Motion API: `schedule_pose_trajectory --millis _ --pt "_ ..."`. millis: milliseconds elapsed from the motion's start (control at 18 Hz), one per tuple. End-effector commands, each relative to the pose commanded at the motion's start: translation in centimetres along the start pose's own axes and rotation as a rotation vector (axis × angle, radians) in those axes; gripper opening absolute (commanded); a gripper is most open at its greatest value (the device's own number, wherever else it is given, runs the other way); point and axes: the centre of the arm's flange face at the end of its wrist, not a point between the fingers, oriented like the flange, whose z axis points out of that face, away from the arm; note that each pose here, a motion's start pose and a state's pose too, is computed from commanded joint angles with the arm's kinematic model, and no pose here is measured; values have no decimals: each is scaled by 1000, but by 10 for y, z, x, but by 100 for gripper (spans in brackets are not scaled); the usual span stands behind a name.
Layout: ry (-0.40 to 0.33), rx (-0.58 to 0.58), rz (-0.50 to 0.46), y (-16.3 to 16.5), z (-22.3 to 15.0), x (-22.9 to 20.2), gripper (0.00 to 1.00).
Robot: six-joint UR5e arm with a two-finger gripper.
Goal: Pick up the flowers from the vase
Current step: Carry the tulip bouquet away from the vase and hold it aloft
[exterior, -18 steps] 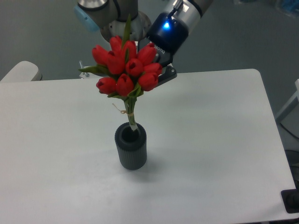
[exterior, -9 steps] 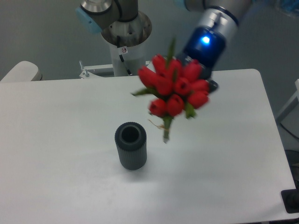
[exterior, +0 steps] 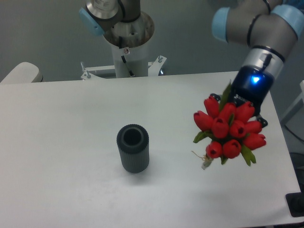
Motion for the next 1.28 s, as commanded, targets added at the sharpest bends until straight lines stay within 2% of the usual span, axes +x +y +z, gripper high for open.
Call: schedule_pose_trajectory --millis 1278 --pt "-9 -43 17 6 4 2 31"
